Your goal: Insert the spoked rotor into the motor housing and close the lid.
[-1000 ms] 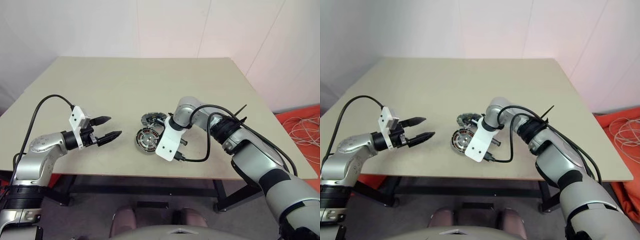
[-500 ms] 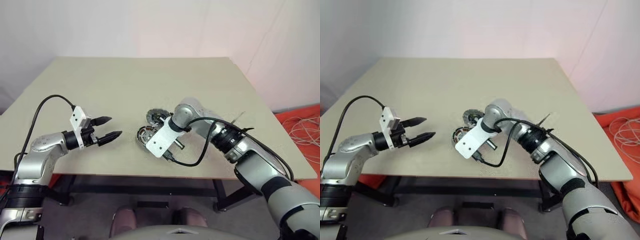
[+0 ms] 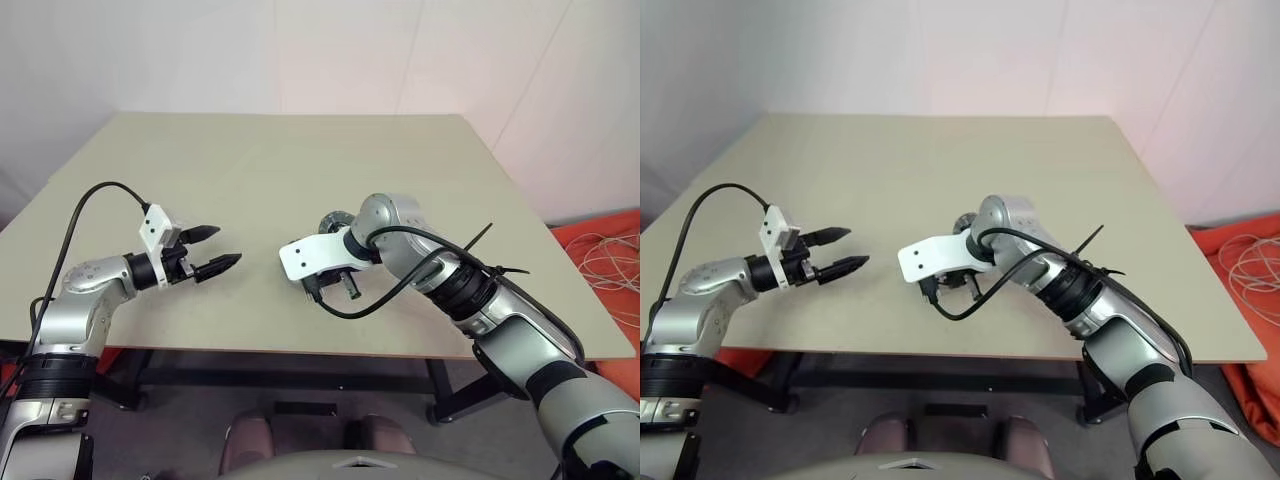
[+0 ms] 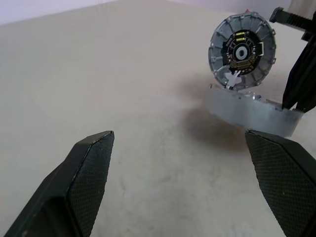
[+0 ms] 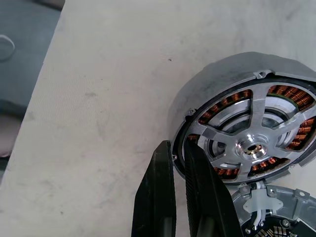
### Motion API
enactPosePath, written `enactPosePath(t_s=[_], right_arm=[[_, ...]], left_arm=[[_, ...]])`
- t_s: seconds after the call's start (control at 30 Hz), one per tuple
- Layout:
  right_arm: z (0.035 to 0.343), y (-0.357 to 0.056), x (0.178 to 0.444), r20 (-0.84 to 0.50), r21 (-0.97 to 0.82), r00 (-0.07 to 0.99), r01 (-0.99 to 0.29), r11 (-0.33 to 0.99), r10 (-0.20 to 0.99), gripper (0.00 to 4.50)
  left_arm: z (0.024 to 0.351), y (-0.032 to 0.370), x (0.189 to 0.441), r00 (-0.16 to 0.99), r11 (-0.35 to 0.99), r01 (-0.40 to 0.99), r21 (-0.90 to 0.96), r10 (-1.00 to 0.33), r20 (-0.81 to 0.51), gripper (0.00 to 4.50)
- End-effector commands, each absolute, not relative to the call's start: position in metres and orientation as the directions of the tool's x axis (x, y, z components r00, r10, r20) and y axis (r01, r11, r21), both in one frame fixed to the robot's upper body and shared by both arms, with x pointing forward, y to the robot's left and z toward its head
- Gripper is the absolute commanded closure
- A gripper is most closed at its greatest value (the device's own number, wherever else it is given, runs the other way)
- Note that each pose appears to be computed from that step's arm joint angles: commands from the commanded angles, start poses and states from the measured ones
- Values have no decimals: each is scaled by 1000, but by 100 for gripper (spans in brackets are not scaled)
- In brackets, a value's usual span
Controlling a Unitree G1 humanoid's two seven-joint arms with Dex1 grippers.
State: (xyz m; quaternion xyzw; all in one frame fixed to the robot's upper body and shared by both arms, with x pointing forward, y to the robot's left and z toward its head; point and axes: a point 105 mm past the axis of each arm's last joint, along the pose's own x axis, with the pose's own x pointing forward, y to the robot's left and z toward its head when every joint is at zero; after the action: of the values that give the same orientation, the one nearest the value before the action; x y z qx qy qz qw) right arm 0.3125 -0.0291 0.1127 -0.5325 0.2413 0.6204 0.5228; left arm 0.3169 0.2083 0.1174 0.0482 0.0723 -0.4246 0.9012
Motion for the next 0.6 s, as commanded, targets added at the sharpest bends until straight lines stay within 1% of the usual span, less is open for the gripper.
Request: enactPosePath(t_s=[0.03, 0.13, 0.27, 0.3, 0.37, 0.43, 0.5, 0.57, 0.6], right_arm=[[135, -37, 318, -908, -288, 179, -924, -252, 379, 445], [131, -37, 314, -902, -206, 137, -970, -128, 409, 445], [127, -27, 324, -892, -142, 143, -989, 35, 430, 445], [125, -20, 327, -878, -97, 131, -991, 97, 459, 445], [122, -8, 327, -859, -15, 94, -987, 159, 504, 445], [124, 4, 321, -828, 103, 28, -974, 202, 560, 445], [129, 16, 328, -787, 138, 62, -952, 273, 614, 445], [129, 22, 333, -770, 166, 89, -928, 334, 631, 445], [130, 23, 335, -766, 172, 95, -923, 344, 636, 445]], left_arm=[[130, 213, 318, 646, 643, 762, 74, -750, -143, 0], [129, 215, 317, 651, 648, 758, 74, -746, -144, 0], [129, 215, 318, 655, 652, 754, 75, -742, -143, 0], [129, 215, 318, 658, 654, 752, 76, -739, -143, 0], [129, 216, 319, 664, 661, 747, 79, -734, -144, 0], [129, 217, 319, 671, 667, 741, 79, -727, -146, 0], [127, 218, 319, 675, 672, 737, 77, -723, -150, 0], [127, 218, 318, 678, 675, 734, 76, -719, -152, 0], [127, 218, 318, 679, 677, 732, 76, -718, -152, 0]])
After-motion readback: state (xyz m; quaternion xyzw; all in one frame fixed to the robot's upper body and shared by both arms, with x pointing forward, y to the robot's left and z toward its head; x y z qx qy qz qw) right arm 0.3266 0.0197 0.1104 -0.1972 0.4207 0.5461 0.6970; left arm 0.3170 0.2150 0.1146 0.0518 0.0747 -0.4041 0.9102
